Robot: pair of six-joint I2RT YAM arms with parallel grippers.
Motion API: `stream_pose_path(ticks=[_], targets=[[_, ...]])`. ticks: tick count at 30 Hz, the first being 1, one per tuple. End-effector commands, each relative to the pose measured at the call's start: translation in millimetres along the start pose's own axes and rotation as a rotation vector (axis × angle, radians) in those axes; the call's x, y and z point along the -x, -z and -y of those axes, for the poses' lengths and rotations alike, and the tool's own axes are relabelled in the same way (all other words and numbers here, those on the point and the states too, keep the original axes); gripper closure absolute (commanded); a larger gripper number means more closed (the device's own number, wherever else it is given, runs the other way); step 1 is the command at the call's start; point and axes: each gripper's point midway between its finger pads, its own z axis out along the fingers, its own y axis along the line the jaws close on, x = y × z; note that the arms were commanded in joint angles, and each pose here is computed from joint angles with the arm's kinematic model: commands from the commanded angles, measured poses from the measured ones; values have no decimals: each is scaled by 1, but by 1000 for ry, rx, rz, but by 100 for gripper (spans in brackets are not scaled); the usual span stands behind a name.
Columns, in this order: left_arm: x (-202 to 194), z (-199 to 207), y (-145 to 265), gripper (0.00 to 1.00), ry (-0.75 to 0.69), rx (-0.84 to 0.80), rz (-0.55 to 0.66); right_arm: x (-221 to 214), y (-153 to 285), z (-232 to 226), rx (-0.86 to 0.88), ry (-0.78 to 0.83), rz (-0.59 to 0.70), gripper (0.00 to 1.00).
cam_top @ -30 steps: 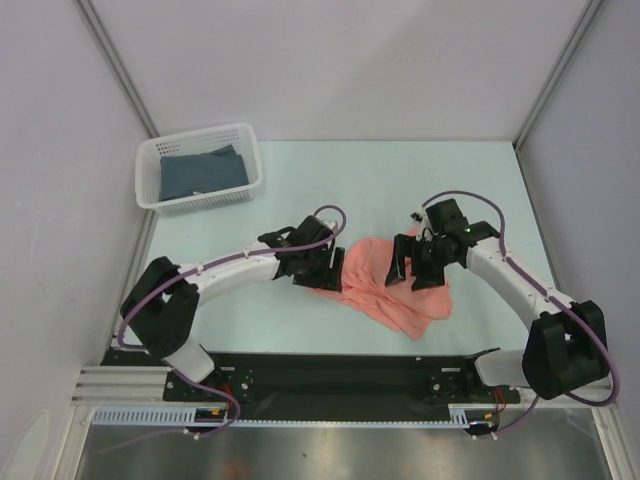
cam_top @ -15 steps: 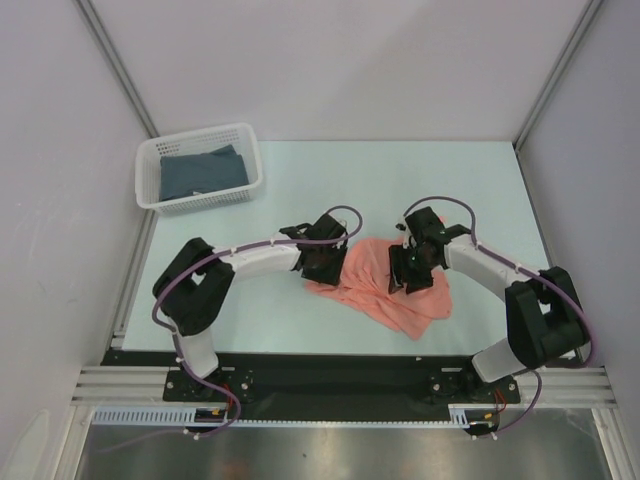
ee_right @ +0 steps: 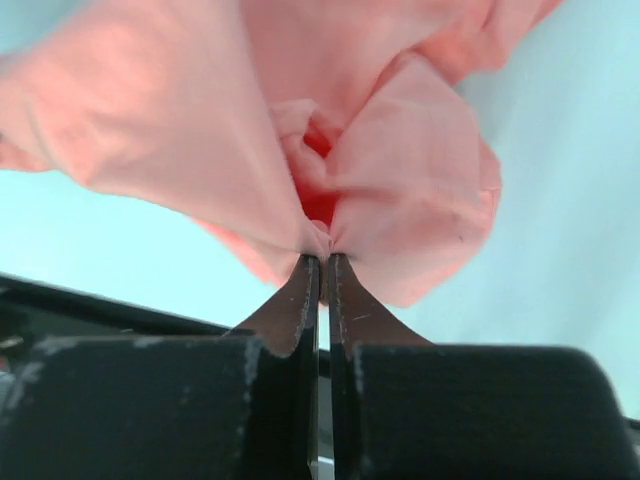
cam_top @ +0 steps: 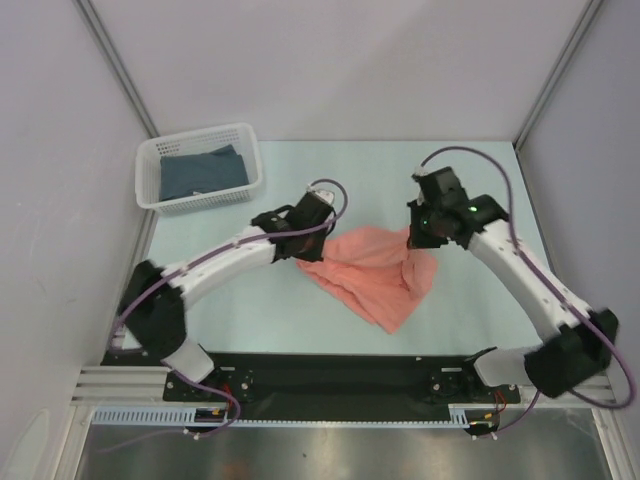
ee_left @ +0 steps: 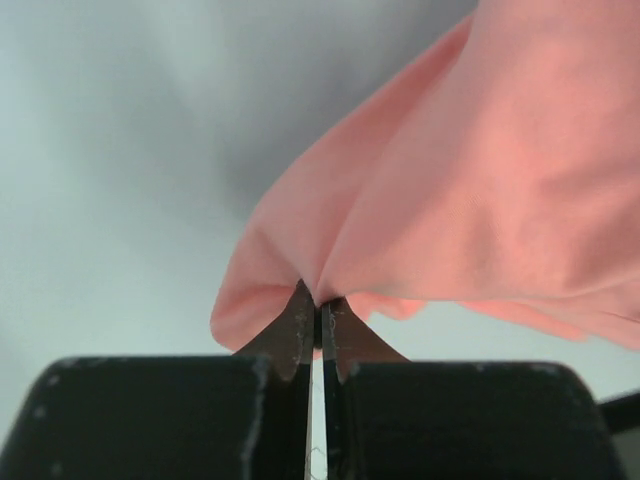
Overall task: Fold and stack the t-shirts
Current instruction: Flatten the tshirt out
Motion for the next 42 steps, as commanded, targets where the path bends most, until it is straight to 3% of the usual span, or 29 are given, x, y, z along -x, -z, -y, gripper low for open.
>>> stream_pose_path(ticks=[1,2,5,10,13,15,16,17,18,19,20,21,22,26,28,29,33,34,36,38,39,42], targets=[[42,-13,105,100,-28,-16,239,-2,102,-6,46,-6,135,100],[46,-14,140,100,-20,-56,324,-7,115,-14,90,-1,144,100],[31,-13,196,100,-18,-171,404,-22,163,-27,195,0,192,100],[26,-15,268,100,-2,-318,542,-10,210,-28,234,-70,291,100],[49,-1,279,100,-36,-347,560,20,191,-20,174,-138,298,100],[73,8,255,100,-28,-279,495,39,145,-6,145,-199,209,100],[80,8,241,92,-21,-245,459,49,127,18,145,-295,184,100],[89,-6,222,57,16,-181,418,58,100,38,144,-341,174,100],[89,-10,182,47,50,-96,283,59,64,58,119,-394,93,96],[89,-20,165,41,66,-39,233,58,46,77,75,-419,65,73],[92,-38,147,24,70,69,205,61,28,110,0,-461,59,59],[91,-47,143,23,42,133,177,53,3,129,-69,-439,-5,49],[89,-51,133,21,23,171,156,50,-7,146,-154,-425,-22,30],[73,-54,146,20,36,134,187,43,-9,140,-185,-373,-34,13],[46,-45,136,26,48,52,149,27,2,135,-201,-387,-46,12],[38,-43,146,29,58,4,163,20,5,118,-171,-356,-55,12],[-35,-10,120,30,84,-206,37,-37,15,46,9,-289,-137,14],[-49,3,120,31,65,-256,12,-64,10,33,54,-341,-194,22],[-75,14,113,32,60,-295,-32,-83,18,20,109,-367,-185,30],[-93,29,110,46,36,-340,-72,-106,13,22,116,-421,-201,42],[-98,35,104,49,31,-344,-87,-109,8,30,86,-446,-185,54],[-105,53,95,54,-33,-343,-135,-117,-7,44,53,-506,-173,60]])
